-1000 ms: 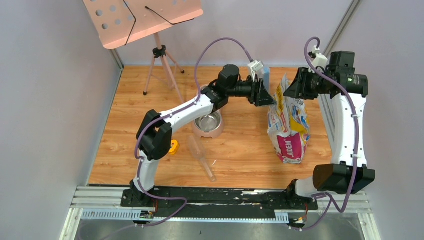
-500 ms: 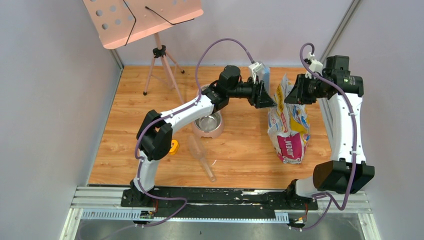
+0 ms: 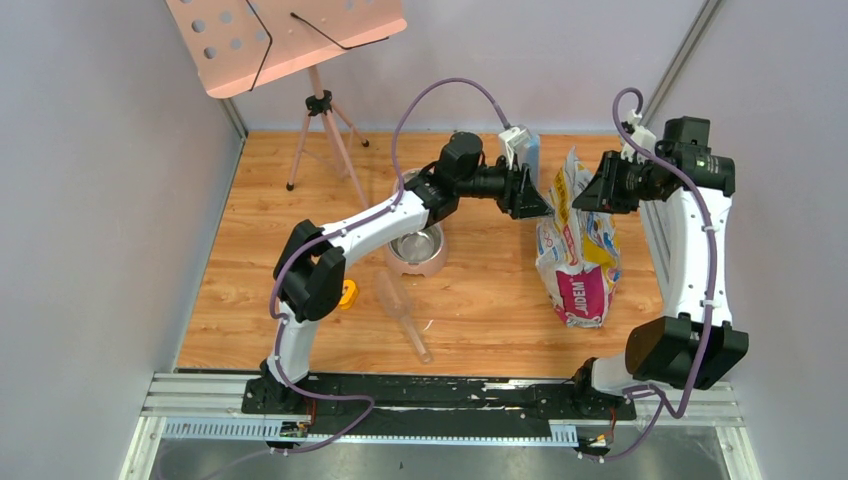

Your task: Serve the pet food

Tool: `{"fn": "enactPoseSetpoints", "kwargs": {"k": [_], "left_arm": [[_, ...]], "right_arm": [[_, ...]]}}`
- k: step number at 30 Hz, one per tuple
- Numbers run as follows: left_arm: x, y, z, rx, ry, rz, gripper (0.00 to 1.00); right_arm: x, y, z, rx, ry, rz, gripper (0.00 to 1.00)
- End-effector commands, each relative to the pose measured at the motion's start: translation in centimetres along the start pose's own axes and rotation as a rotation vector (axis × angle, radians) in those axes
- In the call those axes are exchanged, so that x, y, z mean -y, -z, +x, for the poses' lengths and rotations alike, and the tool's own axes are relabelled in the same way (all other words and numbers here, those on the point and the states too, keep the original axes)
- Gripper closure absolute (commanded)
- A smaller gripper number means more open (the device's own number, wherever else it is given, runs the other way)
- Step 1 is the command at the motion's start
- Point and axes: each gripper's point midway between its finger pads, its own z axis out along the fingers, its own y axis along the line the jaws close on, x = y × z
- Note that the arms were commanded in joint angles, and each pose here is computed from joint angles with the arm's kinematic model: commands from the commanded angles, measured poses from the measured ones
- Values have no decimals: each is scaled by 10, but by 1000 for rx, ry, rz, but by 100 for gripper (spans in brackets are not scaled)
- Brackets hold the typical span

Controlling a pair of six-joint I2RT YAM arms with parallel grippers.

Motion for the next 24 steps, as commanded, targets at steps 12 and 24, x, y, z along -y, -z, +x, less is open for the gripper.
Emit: {"fn": "enactPoseSetpoints", "kwargs": {"k": [12,24], "left_arm": [[10,-10,-24,54,-51,-35,28],[-7,-24,-28,100,48,-196,24]], "right_arm": [[-22,17,2,39,-23,-161,95],[-4,3,10,13,-80,-106,85]]}}
